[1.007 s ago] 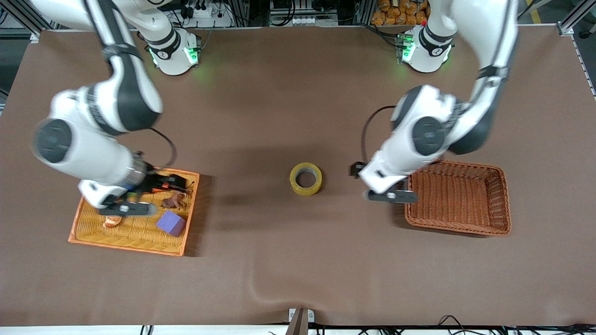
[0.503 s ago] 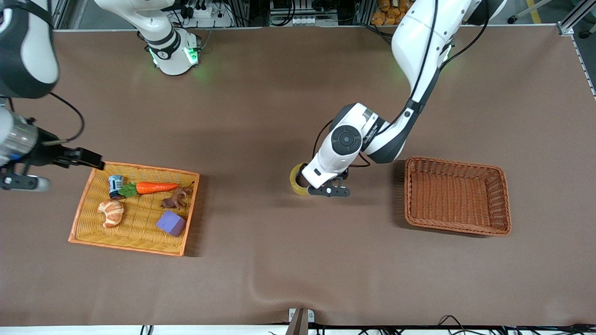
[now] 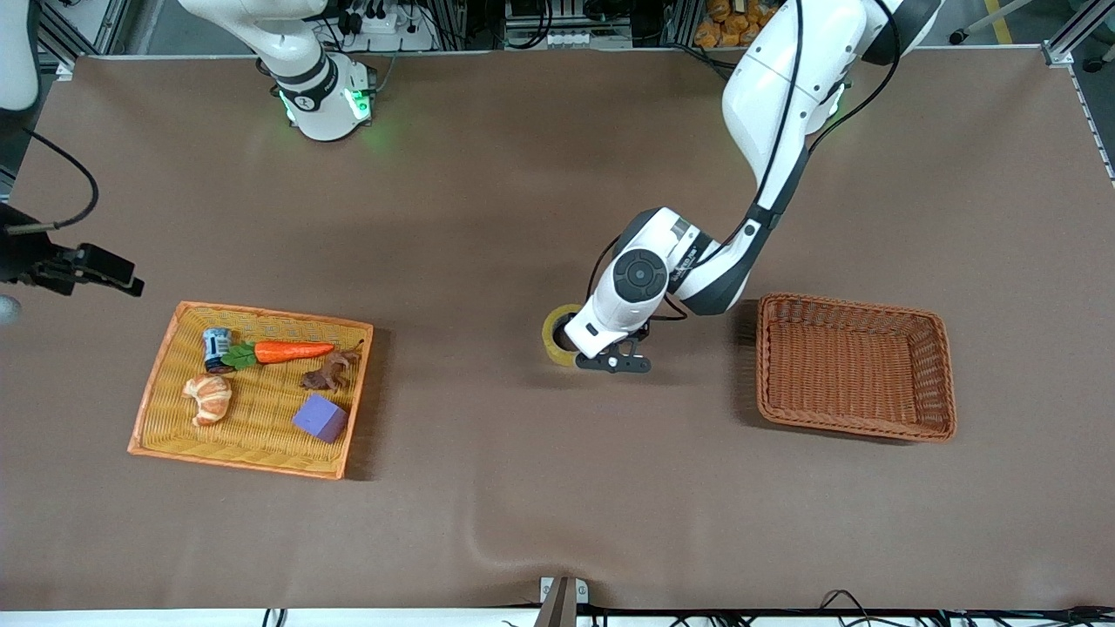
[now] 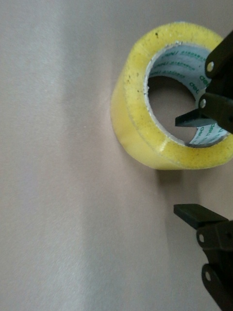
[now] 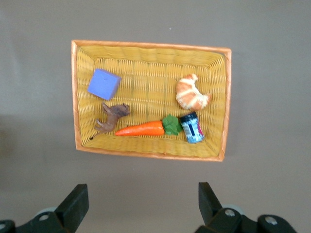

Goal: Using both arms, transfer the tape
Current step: 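Grasp the tape roll rim with the left gripper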

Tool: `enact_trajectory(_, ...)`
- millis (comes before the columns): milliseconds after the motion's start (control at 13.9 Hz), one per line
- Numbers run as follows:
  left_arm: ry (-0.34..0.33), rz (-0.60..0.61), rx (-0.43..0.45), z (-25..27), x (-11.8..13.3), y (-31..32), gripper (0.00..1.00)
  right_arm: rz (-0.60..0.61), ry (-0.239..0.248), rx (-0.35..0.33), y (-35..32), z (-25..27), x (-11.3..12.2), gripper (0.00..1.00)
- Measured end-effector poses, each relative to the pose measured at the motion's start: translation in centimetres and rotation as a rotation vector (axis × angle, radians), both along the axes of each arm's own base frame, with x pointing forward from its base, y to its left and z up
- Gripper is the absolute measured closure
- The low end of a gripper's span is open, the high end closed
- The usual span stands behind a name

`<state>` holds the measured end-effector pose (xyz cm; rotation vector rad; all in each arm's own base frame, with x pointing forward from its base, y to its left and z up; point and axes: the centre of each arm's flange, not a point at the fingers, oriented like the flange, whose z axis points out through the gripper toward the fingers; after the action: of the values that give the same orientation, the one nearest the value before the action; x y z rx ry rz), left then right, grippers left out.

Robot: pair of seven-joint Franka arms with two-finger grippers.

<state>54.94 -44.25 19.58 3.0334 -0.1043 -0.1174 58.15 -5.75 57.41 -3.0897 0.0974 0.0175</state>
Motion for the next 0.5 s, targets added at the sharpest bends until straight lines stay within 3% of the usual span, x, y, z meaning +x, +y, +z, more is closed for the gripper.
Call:
enact_trajectory(144,0.003,-0.002,0.002,-0.3,-0.1,-0.1,0.29,-0.008,0.006,-0.003,-1.1,0.1,-1.4,0.0)
enact_trajectory(216,0.003,-0.002,0.002,-0.3,-0.1,-0.1,0.35,-0.009,0.006,-0.018,-1.4,0.3,-1.8,0.0)
enact_trajectory(503,-0.006,0.0,-0.002,0.0,0.2,0.0,0.78,-0.006,-0.014,-0.031,-1.1,2.3,-3.2,0.0)
